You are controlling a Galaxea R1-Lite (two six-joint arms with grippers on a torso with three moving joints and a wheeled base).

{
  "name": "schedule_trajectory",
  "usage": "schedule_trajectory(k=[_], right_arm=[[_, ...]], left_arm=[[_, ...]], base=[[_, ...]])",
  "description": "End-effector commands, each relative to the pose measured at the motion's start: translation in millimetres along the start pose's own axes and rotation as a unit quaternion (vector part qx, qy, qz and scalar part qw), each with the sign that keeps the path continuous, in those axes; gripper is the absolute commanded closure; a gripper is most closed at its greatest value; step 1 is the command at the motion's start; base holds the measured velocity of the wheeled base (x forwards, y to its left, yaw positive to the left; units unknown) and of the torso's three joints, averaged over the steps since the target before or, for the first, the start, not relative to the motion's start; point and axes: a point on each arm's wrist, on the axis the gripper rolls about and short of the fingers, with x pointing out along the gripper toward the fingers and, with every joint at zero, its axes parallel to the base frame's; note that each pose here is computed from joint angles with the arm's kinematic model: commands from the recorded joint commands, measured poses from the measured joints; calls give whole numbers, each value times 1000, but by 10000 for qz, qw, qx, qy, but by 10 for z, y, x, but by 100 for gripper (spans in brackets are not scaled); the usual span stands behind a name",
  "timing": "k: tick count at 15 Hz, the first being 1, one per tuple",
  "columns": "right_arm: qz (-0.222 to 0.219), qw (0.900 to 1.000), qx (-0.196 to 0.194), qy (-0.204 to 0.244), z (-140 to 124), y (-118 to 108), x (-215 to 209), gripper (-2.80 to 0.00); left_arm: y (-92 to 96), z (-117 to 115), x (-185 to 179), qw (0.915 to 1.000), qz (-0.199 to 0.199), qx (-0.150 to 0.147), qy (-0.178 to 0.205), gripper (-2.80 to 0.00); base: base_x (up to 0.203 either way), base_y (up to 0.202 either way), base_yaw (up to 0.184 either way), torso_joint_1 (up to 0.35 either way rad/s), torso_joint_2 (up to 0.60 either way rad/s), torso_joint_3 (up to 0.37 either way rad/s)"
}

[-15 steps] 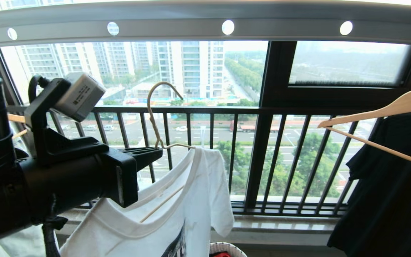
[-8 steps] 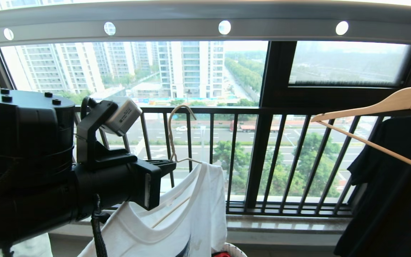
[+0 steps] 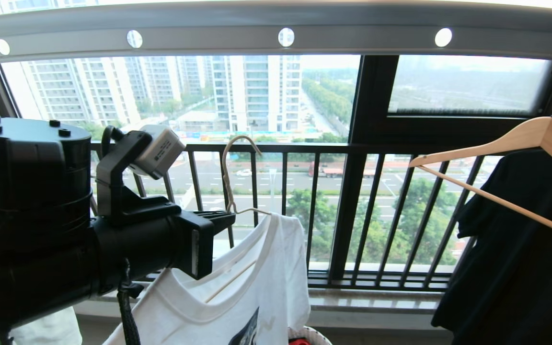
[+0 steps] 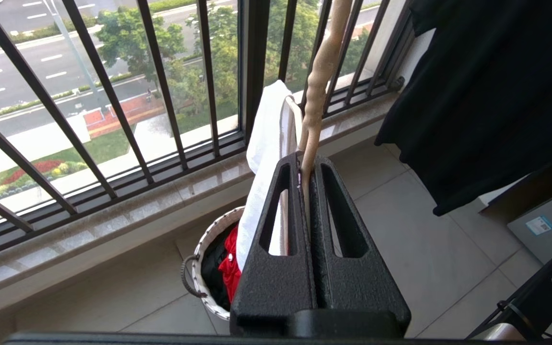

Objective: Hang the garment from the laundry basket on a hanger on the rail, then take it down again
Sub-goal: Take the clothes off the clothes rack

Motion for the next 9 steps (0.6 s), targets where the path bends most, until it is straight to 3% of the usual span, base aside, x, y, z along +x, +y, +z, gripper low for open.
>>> schedule_trajectory(k=[1, 4, 9], right_arm=[[-28, 10000, 5, 17, 253, -8, 8, 0], [44, 9989, -13, 461, 630, -10, 207, 0], [833, 9889, 141, 1218, 1142, 28, 856, 0]], left_arm=[[-4, 35, -34, 9999, -21, -9, -137, 0], [-10, 69, -29, 9996, -48, -43, -293, 0], [57, 50, 79, 9995, 124, -74, -267, 0]], base=[[0, 0, 0, 0, 0, 0], [0, 0, 0, 0, 0, 0], [0, 0, 0, 0, 0, 0]])
